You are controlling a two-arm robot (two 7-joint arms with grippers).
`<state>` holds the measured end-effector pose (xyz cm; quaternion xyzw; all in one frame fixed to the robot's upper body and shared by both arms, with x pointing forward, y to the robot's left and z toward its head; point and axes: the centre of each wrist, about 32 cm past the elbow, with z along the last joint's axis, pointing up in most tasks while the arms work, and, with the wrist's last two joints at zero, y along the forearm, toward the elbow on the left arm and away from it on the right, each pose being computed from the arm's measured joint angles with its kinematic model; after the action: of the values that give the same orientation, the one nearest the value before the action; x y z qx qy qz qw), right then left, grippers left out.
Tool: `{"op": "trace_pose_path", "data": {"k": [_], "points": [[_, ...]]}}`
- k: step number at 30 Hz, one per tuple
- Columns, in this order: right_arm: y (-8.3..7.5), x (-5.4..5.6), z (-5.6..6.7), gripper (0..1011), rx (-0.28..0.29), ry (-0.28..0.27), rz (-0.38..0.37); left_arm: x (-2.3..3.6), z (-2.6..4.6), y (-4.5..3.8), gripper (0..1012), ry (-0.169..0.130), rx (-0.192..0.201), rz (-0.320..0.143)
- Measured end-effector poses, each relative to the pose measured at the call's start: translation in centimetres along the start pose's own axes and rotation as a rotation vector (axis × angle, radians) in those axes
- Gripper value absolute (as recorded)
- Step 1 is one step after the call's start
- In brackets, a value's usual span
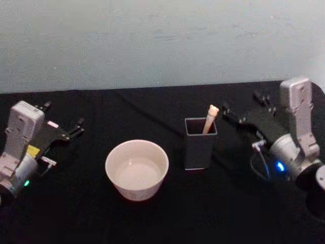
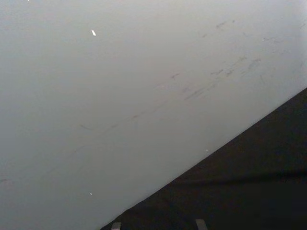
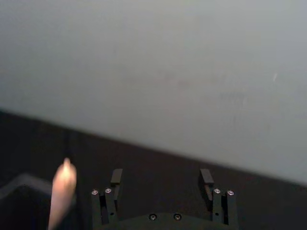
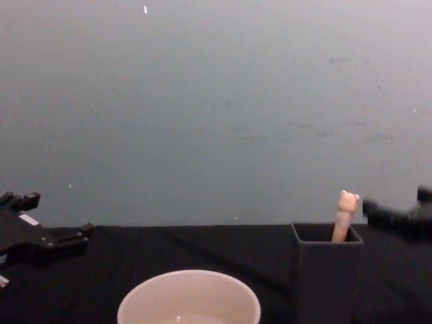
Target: Pick up the stirring spoon with one hand, stir inside the cup, then place it back in its original position.
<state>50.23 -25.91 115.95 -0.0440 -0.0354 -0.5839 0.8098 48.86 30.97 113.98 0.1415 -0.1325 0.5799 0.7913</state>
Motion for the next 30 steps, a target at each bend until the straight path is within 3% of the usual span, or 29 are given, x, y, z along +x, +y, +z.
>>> {"op": "trace_pose_path", "data": {"k": [5, 10, 30], "points": [[-0.8, -0.6, -2.3, 1000, -0.127, -0.016, 0.037, 0.0, 0.0, 0.0, 1001, 0.0, 0.0, 0.0], [-0.8, -0.7, -3.4, 1000, -0.179, -0.019, 0.056, 0.0, 0.0, 0.0, 1001, 0.0, 0.0, 0.0], [-0.7, -0.5, -3.6, 1000, -0.189, -0.011, 0.059, 0.0, 0.0, 0.0, 1001, 0.0, 0.0, 0.0]]}}
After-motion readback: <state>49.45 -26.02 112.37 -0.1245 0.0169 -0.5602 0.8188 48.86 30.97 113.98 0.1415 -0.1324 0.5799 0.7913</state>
